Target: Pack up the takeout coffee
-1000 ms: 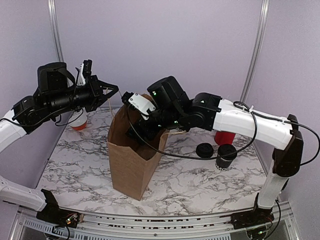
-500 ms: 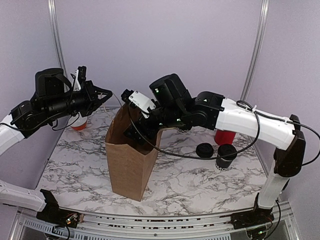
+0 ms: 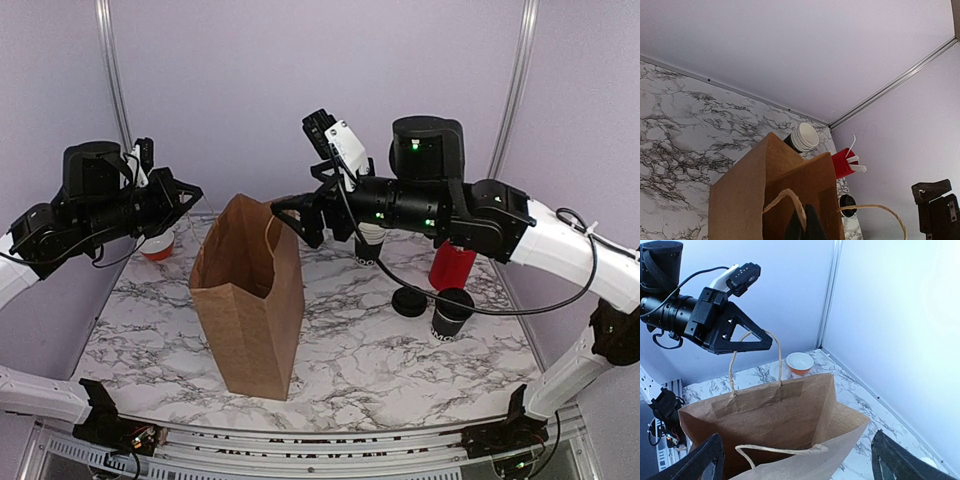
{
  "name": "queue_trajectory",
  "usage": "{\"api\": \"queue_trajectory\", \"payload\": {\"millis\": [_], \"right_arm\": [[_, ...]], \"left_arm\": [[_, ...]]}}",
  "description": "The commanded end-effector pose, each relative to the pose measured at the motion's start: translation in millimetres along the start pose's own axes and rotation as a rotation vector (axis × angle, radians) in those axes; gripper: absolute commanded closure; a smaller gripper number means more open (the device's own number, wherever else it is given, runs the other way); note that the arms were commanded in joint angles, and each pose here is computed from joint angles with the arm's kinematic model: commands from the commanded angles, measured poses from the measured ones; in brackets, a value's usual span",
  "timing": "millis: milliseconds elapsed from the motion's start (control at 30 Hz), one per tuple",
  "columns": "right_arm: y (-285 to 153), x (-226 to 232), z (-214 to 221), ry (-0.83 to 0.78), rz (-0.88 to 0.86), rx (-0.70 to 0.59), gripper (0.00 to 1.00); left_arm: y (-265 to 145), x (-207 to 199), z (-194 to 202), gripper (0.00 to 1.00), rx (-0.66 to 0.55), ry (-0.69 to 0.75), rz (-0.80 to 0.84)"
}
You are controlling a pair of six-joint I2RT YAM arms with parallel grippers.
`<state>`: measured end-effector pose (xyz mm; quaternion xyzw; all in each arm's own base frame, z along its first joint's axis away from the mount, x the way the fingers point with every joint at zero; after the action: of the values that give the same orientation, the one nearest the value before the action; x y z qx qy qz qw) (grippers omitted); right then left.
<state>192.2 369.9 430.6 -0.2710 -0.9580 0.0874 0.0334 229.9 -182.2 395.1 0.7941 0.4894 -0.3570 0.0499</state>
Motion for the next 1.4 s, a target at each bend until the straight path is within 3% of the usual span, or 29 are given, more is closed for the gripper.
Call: {"api": "queue_trajectory", "payload": {"millis": [0,267,567,867,1200,1367], "right_arm": [[-6.6,-19.9,-0.9,0.052,0.095,-0.03,0.0],[-31.2,-65.9,23.1,0.147,0.217,0.006,0.0],[-48.8,-87.0,45.8,0.178,0.312,0.049,0.0],[-59.4,-94.1,57.3,0.194,0.363,0.072,0.0],[-63.2,-99.7,64.9,0.192,0.413,0.112,0.0],[-62.8,-104.1,75.2,0.204,0.439,0.152,0.0]], "left_arm": [[-10.7,10.4,-8.0,1.0,-0.043,0.045,-0.08],[-19.5,18.5,-12.4,1.0,-0.06,0.061,-0.135],[-21.8,17.7,-14.4,1.0,-0.059,0.063,-0.137],[-27.3,14.7,-19.7,0.9,-0.073,0.076,-0.13],[-34.0,7.3,-27.1,0.68,-0.088,0.099,-0.1],[-39.7,0.5,-32.3,0.33,-0.102,0.119,-0.061]]}}
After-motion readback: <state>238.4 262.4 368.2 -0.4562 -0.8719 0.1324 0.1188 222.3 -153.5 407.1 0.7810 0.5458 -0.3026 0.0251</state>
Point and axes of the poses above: each gripper's point midway between its finger pads, its own y axis out along the fingers, its own x axis along the line the jaws close on, z = x × y, the point moved 6 cm from there along -y, back along the fingers, and after that the axes turned 6 degrees about y, right-handed, at the moved point
